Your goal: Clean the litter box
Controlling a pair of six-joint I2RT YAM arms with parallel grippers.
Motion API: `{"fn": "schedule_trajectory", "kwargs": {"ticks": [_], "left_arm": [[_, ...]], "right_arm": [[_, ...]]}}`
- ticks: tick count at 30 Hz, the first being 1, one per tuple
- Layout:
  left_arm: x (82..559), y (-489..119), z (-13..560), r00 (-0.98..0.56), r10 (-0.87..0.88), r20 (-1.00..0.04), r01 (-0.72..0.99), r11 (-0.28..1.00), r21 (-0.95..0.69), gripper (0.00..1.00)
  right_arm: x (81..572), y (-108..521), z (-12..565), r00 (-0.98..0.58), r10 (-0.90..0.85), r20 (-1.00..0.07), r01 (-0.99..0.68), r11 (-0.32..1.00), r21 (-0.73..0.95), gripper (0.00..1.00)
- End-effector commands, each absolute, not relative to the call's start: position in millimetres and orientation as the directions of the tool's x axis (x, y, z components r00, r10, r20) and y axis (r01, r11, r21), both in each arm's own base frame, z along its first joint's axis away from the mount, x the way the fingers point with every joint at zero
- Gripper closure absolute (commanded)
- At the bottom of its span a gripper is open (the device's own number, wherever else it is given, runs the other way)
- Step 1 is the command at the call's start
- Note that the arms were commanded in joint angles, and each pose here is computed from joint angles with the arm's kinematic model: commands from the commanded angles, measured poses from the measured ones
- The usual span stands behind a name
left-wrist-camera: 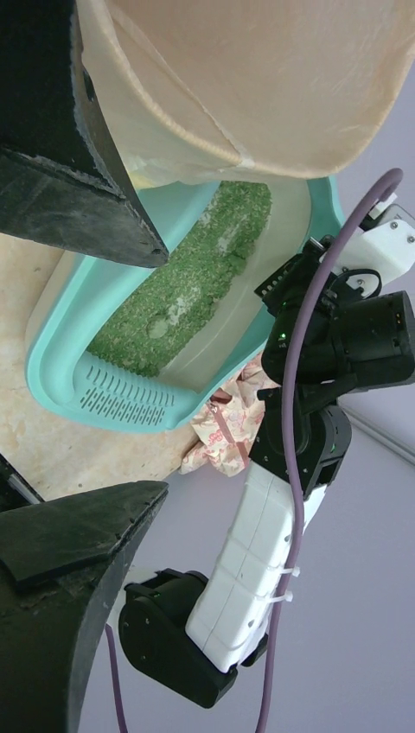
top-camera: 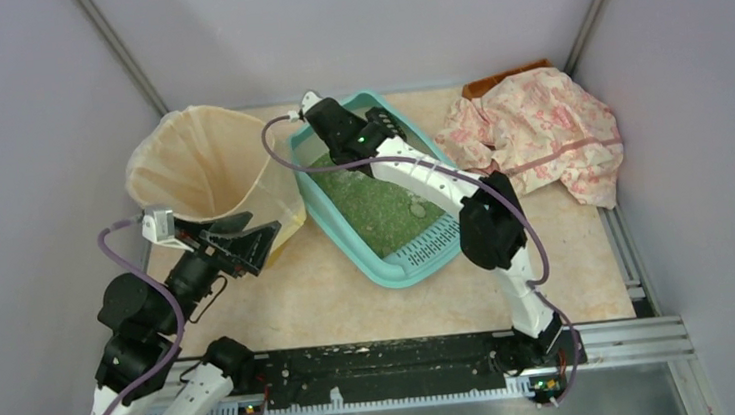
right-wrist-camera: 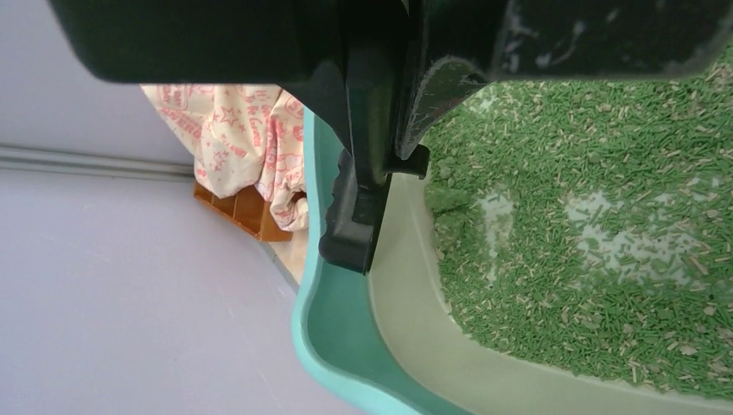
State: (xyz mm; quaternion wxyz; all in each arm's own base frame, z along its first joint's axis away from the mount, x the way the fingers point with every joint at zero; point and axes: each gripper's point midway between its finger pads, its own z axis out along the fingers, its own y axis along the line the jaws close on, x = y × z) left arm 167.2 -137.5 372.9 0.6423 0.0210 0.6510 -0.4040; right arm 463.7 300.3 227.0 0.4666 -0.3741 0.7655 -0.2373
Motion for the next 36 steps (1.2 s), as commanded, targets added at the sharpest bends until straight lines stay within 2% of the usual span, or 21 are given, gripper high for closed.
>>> {"fn": "schedule_trajectory", "kwargs": {"ticks": [1,13,25,31,36], "left_arm": [[165.5,-127.0,378.3,-0.134,-0.491,-0.861,0.527,0.700,-0.481,0.02],[160.5,-121.4,381.1,-0.125,-0.495,-0.860,0.522,0.705,-0.481,0.02],[162.4,-127.0,379.6,-0.148,-0.495,-0.856,0.528,0.692,-0.491,0.02],[161.8,-127.1,379.2,-0.154,-0.500,-0.852,0.527,0.688,-0.499,0.02],[162.5,-130.0,373.3,-0.172,-0.484,-0.858,0.527,0.690,-0.496,0.02]], "right_arm": [[479.6,307.9,244.4,-0.244,-0.818,-0.521,-0.303,0.575,-0.760,1.00],[467.6,295.3,162.4,-0.320,-0.842,-0.435,-0.454,0.539,-0.710,1.00],[482.7,290.5,141.3,-0.378,-0.737,-0.560,-0.524,0.670,-0.526,1.00],[484.4,314.4,147.7,-0.442,-0.612,-0.656,-0.570,0.756,-0.321,1.00],[482.2,321.9,151.9,-0.526,-0.539,-0.658,-0.577,0.794,-0.189,1.00]]}}
